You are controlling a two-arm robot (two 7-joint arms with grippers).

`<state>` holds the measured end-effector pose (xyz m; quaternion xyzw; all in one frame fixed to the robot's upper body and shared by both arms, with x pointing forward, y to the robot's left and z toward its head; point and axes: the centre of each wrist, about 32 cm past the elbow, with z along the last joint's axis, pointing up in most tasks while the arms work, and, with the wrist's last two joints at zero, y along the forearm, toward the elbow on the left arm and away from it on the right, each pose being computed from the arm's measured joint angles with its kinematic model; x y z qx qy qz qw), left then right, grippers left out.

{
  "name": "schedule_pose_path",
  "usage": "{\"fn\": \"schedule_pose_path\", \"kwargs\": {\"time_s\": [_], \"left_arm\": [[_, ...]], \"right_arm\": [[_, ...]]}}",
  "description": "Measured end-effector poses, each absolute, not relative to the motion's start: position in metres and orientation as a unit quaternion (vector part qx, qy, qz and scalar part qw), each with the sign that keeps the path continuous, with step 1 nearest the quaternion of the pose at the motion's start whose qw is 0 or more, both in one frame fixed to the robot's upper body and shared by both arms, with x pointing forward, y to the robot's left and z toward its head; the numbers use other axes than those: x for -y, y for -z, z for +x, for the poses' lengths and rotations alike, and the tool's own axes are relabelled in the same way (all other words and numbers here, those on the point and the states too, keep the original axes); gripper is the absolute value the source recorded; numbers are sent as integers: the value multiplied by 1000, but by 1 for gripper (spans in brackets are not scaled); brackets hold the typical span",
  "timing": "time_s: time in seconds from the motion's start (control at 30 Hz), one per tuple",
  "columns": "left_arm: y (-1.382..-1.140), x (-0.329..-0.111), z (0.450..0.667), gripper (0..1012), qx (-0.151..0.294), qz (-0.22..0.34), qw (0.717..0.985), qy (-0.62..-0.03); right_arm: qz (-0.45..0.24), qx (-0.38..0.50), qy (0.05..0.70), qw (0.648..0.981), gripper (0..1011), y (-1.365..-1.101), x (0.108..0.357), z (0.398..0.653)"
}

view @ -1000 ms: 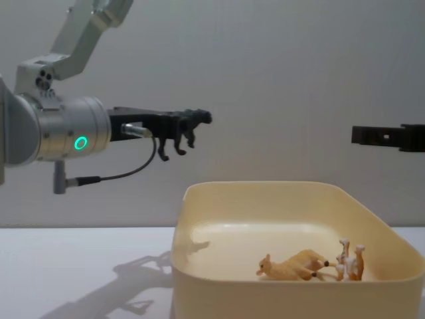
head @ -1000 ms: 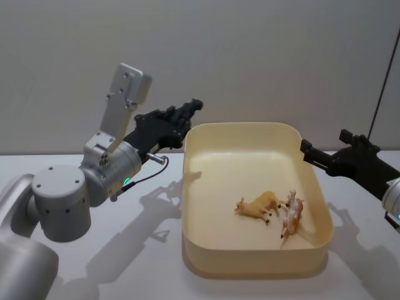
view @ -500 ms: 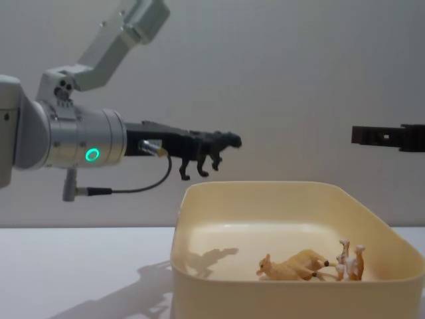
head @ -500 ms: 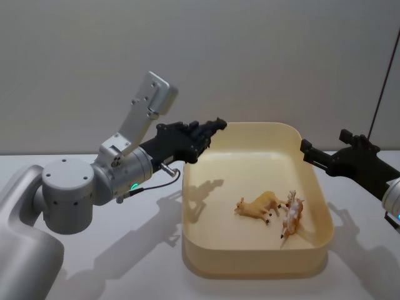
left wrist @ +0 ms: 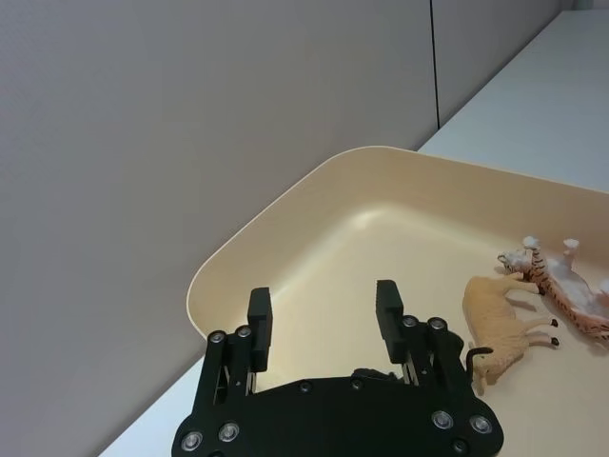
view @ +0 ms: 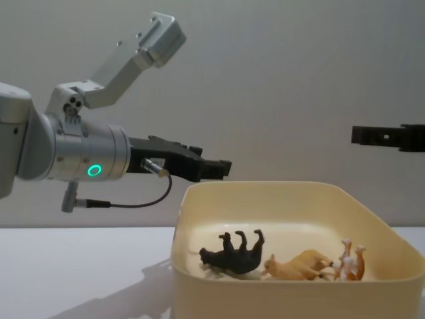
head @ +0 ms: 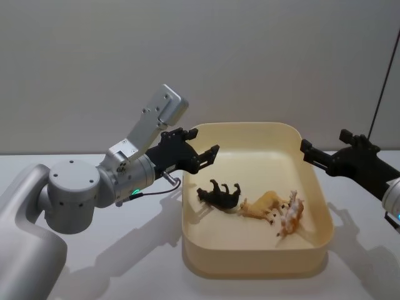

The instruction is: Pick up the toy alternately with two hands and place it into the central storage box.

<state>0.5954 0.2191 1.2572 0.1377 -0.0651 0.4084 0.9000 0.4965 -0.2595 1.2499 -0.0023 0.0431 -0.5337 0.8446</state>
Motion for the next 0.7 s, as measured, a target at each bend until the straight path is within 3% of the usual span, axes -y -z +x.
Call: {"fn": "schedule_pose_path", "kwargs": {"time_s": [0.1,0.4,0.7], "left_arm": [[-1256,-219,596,724,67,143,900,-406],[-1255,-219,597,970,71,150,900,-402],[-1254,-219,598,1001,72,154,900,-401]], "right_arm": [[-2,-43,534,845,1001,-1250,259,496],[-2,-43,534,845,1001,-1250,259,497],[-2,-43,534,845,1001,-1250,259,496]]}}
